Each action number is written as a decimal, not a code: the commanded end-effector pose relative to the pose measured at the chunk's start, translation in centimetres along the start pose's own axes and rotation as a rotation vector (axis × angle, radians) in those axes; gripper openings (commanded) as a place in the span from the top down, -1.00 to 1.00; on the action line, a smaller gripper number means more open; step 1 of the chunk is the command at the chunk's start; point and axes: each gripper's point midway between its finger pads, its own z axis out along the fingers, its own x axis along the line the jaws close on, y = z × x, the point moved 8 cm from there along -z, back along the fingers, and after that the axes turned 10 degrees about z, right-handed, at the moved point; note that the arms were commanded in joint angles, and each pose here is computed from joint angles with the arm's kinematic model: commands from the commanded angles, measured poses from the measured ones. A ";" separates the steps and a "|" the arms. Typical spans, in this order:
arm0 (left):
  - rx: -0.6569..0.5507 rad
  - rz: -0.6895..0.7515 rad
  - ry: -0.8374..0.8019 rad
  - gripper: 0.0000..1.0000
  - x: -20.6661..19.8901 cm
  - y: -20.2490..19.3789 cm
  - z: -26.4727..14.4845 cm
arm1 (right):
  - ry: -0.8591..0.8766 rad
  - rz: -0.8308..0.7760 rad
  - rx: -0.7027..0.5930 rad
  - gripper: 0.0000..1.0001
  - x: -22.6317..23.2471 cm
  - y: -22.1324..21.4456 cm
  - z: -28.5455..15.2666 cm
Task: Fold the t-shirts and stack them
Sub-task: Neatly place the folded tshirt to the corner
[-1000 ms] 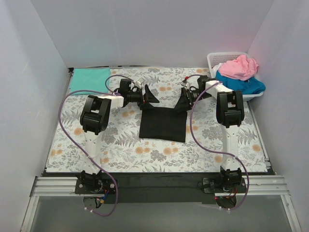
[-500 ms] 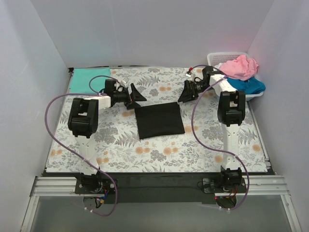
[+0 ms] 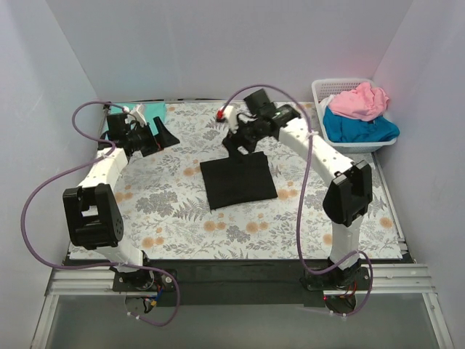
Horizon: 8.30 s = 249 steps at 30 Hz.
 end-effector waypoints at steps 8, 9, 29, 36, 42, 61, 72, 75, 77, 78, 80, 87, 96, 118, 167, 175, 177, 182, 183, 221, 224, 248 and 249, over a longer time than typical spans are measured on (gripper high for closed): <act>0.235 -0.392 0.064 -0.83 -0.7 -10.4 -1.6 | -0.058 -0.247 0.313 -0.26 9.2 -5.3 10.0; 0.249 -0.409 0.070 -0.83 -0.5 -10.9 -1.4 | -0.051 -0.271 0.327 -0.22 10.2 -5.8 10.7; 0.346 -0.544 0.028 -0.80 0.7 -13.3 0.6 | -0.026 -0.349 0.357 -0.02 11.8 -7.3 17.0; 0.347 -0.556 0.028 -0.79 0.6 -13.8 0.4 | -0.045 -0.370 0.396 0.05 11.1 -9.0 18.4; 0.335 -0.567 0.023 -0.78 0.3 -14.4 0.0 | -0.067 -0.376 0.385 0.94 10.9 -9.2 18.0; 0.197 -0.801 -0.003 -0.83 -0.9 -16.1 3.4 | -0.080 -0.302 0.159 0.97 9.7 -2.2 14.1; 0.236 -0.867 0.094 -0.84 -3.0 -17.6 7.8 | -0.105 -0.284 0.112 0.97 9.5 -0.4 14.0; 0.272 -0.888 0.119 -0.70 -2.9 -17.5 9.4 | -0.105 -0.284 0.105 0.97 9.6 0.0 14.0; 0.271 -0.896 0.121 -0.55 -2.8 -17.0 10.4 | -0.102 -0.282 0.104 0.97 9.6 -0.1 14.1; 0.272 -0.899 0.122 -0.49 -2.8 -16.9 10.6 | -0.104 -0.280 0.104 0.97 9.6 -0.1 14.2; 0.272 -0.897 0.130 -0.30 -2.8 -16.9 11.4 | -0.103 -0.278 0.100 0.97 9.6 0.1 14.2; 0.253 -0.817 0.154 0.83 -2.8 -15.4 13.3 | -0.101 -0.275 0.078 0.97 9.7 1.0 14.4; 0.324 -0.264 0.281 1.00 -0.6 -9.9 14.7 | -0.178 -0.179 0.046 -0.67 7.2 1.0 10.4; -0.045 0.506 0.521 1.00 8.7 12.3 15.0 | -0.302 -0.050 0.104 -0.97 2.6 -4.7 4.1; -0.313 0.658 0.511 1.00 5.4 20.2 2.5 | -0.296 -0.043 0.117 -0.97 2.4 -4.7 4.6; -0.300 0.658 0.527 1.00 6.5 20.0 2.2 | -0.291 -0.039 0.120 -0.97 2.3 -4.7 4.9; -0.285 0.649 0.529 1.00 7.3 19.7 2.7 | -0.289 -0.038 0.127 -0.97 2.3 -4.8 5.0; -0.245 0.632 0.528 1.00 8.9 18.6 3.5 | -0.292 -0.039 0.131 -0.97 2.2 -4.8 5.1; -0.234 0.627 0.524 1.00 9.2 18.2 3.8 | -0.291 -0.038 0.134 -0.97 2.2 -4.9 5.1; -0.334 0.866 0.215 1.00 7.6 17.6 2.5 | -0.282 -0.040 0.166 -0.97 1.8 -4.9 6.0; -0.342 0.862 0.197 1.00 7.1 17.9 2.4 | -0.278 -0.037 0.166 -0.97 1.7 -4.9 6.0; -0.254 0.836 0.310 1.00 10.5 17.8 5.3 | -0.286 -0.036 0.175 -0.97 1.7 -5.1 5.9; -0.247 0.837 0.317 1.00 11.2 17.6 5.4 | -0.284 -0.036 0.181 -0.97 1.7 -5.2 6.1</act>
